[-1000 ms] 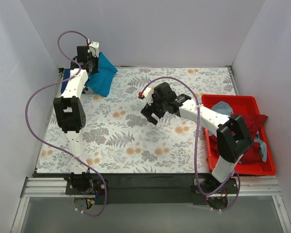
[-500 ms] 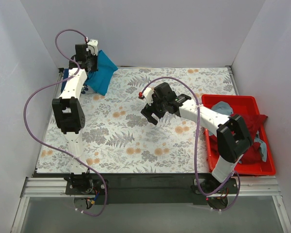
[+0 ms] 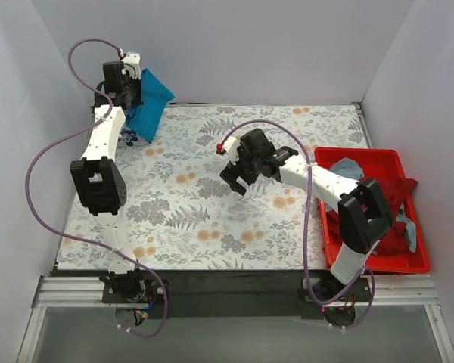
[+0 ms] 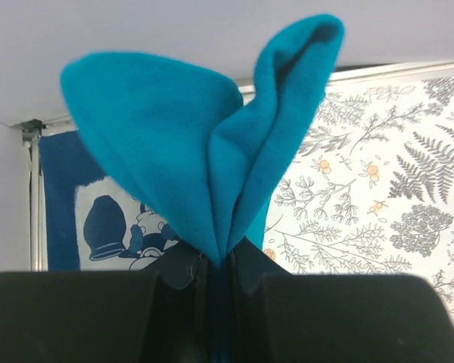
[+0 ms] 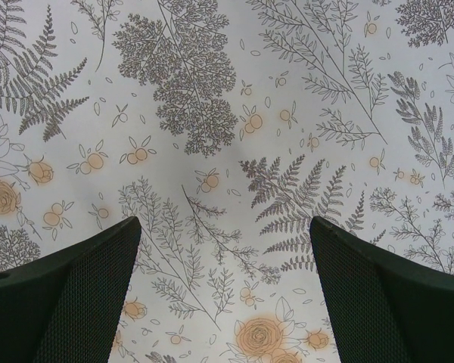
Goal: Fold and stack the t-shirts
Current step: Neatly place the folded tshirt to the corner
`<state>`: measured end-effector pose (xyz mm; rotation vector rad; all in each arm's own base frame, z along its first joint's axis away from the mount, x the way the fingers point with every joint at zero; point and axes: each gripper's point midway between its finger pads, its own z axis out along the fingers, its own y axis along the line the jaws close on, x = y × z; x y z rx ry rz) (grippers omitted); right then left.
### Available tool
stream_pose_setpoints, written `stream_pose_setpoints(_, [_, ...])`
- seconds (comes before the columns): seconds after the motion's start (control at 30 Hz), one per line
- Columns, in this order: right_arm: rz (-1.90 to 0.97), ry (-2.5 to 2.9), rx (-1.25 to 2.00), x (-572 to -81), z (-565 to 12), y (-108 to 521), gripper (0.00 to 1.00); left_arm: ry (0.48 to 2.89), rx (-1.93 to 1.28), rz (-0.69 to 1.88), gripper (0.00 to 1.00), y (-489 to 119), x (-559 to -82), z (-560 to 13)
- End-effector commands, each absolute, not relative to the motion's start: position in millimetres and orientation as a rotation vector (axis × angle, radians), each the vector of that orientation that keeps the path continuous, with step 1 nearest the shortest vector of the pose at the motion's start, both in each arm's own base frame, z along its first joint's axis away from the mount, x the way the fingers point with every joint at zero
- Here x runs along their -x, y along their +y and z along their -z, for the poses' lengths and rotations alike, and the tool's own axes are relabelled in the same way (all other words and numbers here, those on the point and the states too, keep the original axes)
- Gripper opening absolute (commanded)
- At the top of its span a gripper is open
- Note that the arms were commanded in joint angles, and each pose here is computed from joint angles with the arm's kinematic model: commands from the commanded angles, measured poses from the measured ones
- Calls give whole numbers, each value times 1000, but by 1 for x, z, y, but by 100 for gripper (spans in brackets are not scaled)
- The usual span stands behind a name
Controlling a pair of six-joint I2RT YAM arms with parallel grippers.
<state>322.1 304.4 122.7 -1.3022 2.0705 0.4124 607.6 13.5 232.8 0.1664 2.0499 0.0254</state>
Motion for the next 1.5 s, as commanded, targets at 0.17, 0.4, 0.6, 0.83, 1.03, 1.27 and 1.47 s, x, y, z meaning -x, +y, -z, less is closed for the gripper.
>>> stream_pose_setpoints(0.17, [-424,2056,1283,-323,-134,306,98,1914,-167,-28,0,12,-598,-298])
stream_pose_setpoints(0.4, [-421,2068,1288,-323,-129,306,98,1940,-146,-24,0,21,-603,-283])
stream_pose_setpoints(0.6, [-423,2075,1292,-324,-126,307,98,1970,-122,-18,0,31,-609,-263])
stream_pose_setpoints(0.83, [-421,2091,1299,-324,-121,307,98,1995,-95,-13,0,47,-619,-244])
stream_pose_setpoints(1.03, [-420,2099,1307,-326,-118,309,98,2013,-54,-8,0,60,-625,-230])
stream_pose_setpoints(1.27, [-430,2099,1310,-327,-118,312,98,1981,-36,68,0,50,-622,-253])
stream_pose_setpoints(1.47, [-425,2097,1310,-325,-119,309,98,1947,-16,138,0,33,-614,-285])
